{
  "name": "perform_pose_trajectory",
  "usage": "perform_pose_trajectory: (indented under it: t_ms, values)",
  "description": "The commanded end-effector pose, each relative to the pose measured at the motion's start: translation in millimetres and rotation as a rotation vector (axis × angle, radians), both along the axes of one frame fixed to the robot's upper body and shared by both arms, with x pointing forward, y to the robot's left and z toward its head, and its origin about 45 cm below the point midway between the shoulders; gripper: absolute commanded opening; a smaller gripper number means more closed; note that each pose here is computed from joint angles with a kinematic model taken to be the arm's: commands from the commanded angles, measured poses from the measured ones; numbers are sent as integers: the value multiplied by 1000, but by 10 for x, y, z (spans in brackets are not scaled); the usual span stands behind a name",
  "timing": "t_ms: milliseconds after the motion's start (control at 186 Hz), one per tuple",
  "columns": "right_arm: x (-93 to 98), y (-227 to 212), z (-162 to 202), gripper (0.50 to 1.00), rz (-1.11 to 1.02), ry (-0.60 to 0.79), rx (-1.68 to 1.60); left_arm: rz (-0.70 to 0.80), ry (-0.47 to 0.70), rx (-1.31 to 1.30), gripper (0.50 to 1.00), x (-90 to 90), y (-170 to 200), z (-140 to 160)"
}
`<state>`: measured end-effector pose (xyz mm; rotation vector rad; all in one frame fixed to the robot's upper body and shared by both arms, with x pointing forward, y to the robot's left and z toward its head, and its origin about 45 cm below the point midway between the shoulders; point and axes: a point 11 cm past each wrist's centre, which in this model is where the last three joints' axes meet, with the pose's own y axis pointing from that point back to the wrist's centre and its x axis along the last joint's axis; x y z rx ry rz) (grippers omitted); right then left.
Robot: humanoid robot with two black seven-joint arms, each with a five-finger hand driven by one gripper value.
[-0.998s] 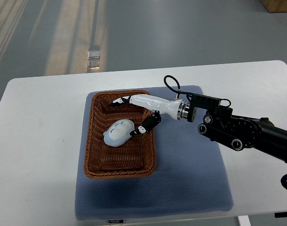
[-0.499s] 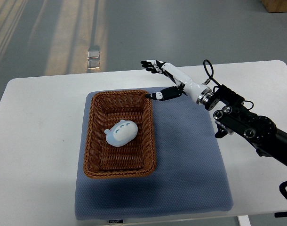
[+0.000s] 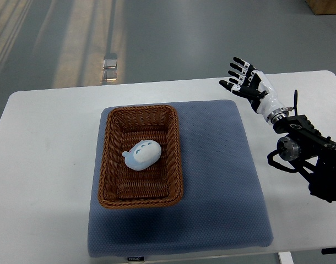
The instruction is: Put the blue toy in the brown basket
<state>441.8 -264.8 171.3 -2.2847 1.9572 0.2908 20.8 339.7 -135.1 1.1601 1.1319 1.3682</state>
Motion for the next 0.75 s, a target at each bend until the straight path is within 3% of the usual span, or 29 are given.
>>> perform_pose_trajectory:
  t_ms: [0,166,746]
  values:
    - [0,-53,-25,889,-39,22,68,0,0,-1,1000,0,-3,0]
    - [-43,-64,-92,911,-59,37,103,1,0,-1,1000,0,-3,0]
    - [-58,-47,-118,911,-55,42,108,4,-3,-1,1000,4,-3,0]
